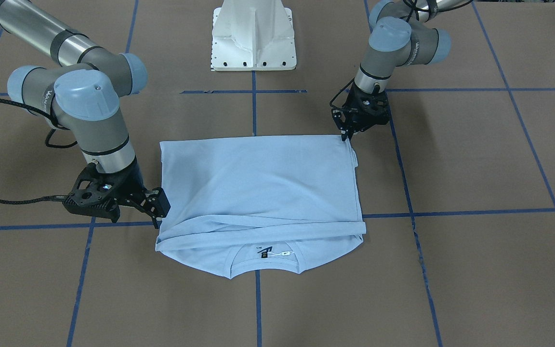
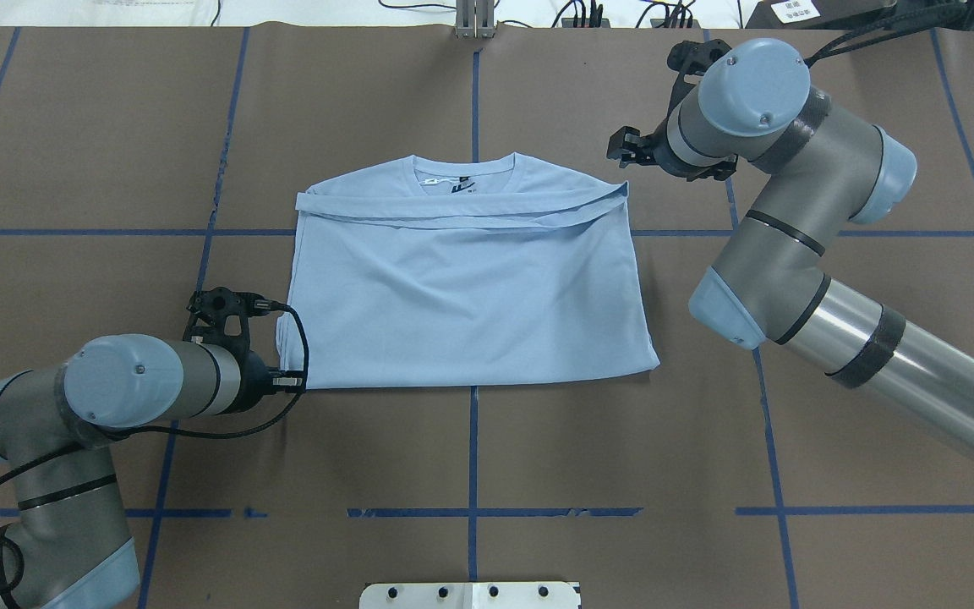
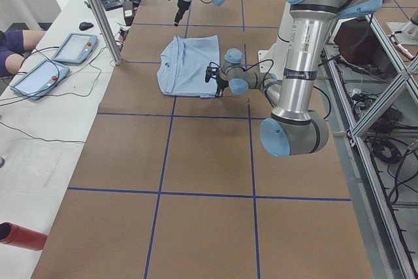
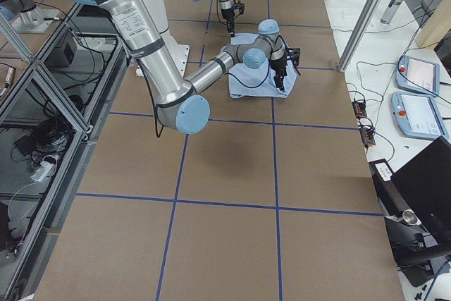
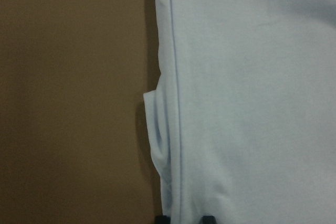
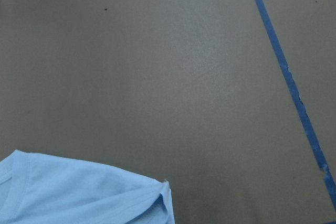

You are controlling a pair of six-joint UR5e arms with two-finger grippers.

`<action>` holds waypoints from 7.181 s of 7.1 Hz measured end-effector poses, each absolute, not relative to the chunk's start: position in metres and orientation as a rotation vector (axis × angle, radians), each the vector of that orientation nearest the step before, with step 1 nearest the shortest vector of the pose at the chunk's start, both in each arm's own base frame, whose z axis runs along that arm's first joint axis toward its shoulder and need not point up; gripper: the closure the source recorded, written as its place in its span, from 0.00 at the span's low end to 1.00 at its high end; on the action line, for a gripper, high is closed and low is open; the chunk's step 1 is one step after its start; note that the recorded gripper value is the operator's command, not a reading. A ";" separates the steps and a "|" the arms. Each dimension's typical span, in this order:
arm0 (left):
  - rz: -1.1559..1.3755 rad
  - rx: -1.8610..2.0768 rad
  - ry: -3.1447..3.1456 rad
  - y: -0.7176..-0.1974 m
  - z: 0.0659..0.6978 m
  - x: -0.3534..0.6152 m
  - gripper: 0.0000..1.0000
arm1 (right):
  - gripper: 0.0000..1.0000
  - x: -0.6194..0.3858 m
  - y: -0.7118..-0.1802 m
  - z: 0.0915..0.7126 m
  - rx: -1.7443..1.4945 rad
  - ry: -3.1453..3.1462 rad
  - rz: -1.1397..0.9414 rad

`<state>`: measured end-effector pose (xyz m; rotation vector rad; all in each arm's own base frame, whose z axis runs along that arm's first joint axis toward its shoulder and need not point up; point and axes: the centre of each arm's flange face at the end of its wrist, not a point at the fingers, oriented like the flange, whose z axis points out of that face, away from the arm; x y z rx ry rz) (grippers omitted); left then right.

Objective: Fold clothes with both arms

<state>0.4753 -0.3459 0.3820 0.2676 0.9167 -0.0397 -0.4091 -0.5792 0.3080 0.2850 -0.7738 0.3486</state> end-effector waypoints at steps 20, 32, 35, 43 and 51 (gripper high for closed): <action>0.062 0.645 0.691 -0.693 0.408 0.339 0.00 | 0.35 -0.590 -0.569 0.216 0.274 -0.775 0.598; 0.062 0.642 0.690 -0.692 0.412 0.339 0.00 | 0.79 -0.642 -0.538 0.236 0.297 -0.705 0.559; 0.062 0.642 0.690 -0.691 0.412 0.339 0.00 | 1.00 -0.644 -0.535 0.236 0.306 -0.703 0.560; 0.061 0.646 0.693 -0.691 0.411 0.339 0.00 | 1.00 -0.556 -0.405 0.271 0.329 -0.754 0.473; 0.062 0.650 0.696 -0.691 0.409 0.339 0.00 | 0.12 -0.526 -0.301 0.263 0.380 -0.779 0.251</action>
